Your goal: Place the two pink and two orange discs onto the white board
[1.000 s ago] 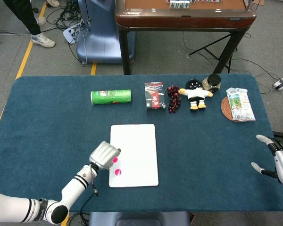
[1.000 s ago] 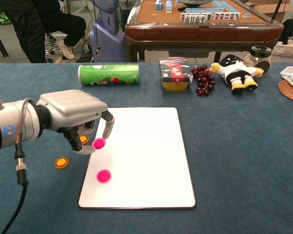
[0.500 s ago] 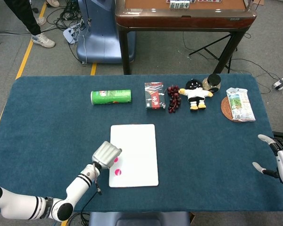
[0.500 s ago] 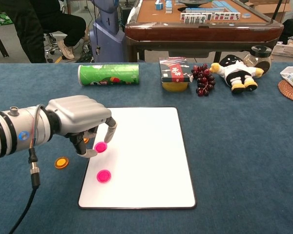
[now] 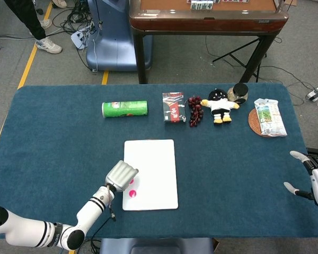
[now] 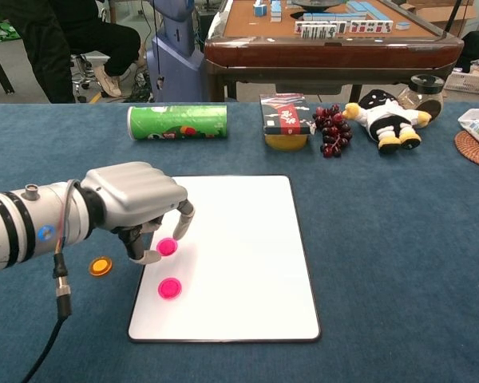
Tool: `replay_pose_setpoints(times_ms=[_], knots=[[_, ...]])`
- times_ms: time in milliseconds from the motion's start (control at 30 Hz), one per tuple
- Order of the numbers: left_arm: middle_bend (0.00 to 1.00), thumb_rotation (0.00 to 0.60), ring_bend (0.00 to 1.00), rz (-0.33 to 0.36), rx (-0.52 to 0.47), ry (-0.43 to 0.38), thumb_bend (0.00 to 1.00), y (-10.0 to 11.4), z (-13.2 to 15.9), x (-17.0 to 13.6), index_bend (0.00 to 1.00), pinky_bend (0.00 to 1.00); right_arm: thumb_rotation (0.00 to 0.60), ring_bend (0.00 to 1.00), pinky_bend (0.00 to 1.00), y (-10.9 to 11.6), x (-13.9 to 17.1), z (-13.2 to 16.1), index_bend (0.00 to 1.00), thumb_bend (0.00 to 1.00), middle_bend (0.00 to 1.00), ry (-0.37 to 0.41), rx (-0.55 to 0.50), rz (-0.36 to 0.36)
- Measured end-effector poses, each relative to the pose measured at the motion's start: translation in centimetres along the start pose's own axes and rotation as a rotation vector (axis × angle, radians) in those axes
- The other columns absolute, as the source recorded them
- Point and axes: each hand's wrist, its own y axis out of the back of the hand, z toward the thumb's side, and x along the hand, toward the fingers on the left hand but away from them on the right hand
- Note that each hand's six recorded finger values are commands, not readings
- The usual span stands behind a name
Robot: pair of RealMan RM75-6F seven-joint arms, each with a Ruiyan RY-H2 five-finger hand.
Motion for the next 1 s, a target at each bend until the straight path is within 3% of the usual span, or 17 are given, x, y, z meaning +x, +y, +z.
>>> replay_pose_setpoints(times_ms=[533,1000], knots=[[1.00,0.600,1.00,-0.010,0.012,-0.004,0.32,-0.2,0.2,-0.2,0.41,1.00,0.600,0.22,0.41,-0.1,0.0,0.1,0.22,0.00,0.28,0.000,0.001,0.003],[1.00,0.600,1.00,-0.027,-0.021,0.034,0.32,-0.3,-2.0,-2.3,0.43,1.00,0.600,0.22,0.41,-0.3,-0.1,0.3,0.22,0.00,0.28,0.008,0.006,0.010]])
